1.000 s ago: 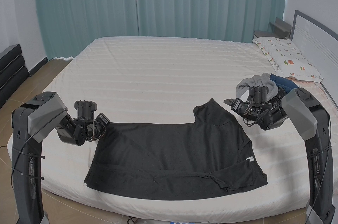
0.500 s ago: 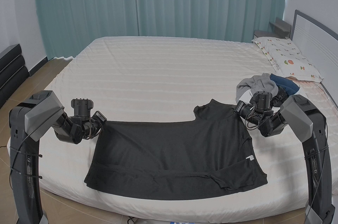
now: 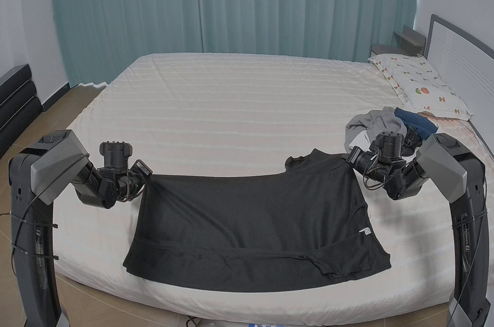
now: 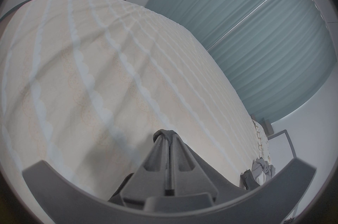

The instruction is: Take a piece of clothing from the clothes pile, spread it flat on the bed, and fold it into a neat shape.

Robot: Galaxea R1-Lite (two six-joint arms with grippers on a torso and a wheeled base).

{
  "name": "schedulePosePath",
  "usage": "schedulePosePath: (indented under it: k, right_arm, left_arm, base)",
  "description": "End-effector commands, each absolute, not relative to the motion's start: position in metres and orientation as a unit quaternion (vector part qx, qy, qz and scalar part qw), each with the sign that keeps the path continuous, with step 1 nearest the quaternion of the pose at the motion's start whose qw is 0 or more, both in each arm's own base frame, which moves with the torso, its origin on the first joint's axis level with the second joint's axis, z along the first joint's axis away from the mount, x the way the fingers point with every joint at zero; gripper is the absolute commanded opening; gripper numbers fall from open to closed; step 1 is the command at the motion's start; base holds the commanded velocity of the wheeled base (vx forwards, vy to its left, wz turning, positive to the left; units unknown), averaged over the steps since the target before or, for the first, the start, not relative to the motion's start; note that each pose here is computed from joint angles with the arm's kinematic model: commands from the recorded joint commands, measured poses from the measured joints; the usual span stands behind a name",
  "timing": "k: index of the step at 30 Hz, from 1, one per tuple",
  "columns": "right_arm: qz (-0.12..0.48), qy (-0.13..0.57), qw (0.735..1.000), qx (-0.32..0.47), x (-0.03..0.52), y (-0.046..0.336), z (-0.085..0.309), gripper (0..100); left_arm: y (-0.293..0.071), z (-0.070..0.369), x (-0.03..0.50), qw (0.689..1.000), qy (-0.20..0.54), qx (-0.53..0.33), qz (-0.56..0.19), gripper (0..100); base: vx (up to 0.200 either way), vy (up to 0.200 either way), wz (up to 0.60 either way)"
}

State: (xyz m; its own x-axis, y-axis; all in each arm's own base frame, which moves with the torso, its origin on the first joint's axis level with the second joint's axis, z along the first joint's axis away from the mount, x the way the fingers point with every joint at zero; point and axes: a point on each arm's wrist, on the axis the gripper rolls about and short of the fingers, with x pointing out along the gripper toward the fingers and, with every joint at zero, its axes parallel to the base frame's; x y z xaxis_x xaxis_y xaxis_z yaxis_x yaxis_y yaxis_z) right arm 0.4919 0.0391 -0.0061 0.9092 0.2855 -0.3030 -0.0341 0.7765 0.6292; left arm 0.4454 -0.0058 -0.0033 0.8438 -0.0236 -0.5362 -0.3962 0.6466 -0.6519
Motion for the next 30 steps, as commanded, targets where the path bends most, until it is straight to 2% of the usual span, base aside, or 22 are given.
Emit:
schedulePosePath:
  k: [1, 6, 14, 22, 30]
  right_arm:
    - [0.094, 0.198, 0.919, 0.327, 0.484, 0.031, 0.006, 0]
    - [0.092, 0.201, 0.917, 0.332, 0.476, 0.016, 0.013, 0]
    - [0.102, 0.225, 0.909, 0.335, 0.469, 0.017, 0.003, 0]
    - [0.117, 0.225, 0.906, 0.338, 0.457, 0.013, 0.016, 0]
    - [0.131, 0.196, 0.912, 0.335, 0.463, 0.017, 0.0, 0]
  left_arm:
    - [-0.004, 0.005, 0.441, 0.871, 0.256, -0.407, 0.106, 0]
    - [0.0, 0.015, 0.437, 0.871, 0.25, -0.411, 0.099, 0]
    - [0.005, 0.017, 0.434, 0.871, 0.251, -0.409, 0.106, 0]
    - [0.003, 0.023, 0.427, 0.884, 0.254, -0.38, 0.095, 0]
    - [0.004, 0.042, 0.422, 0.888, 0.239, -0.383, 0.09, 0]
  base:
    - [0.0, 0.0, 0.0]
    - [0.0, 0.0, 0.0]
    - [0.0, 0.0, 0.0]
    - [0.0, 0.0, 0.0]
    - [0.0, 0.0, 0.0]
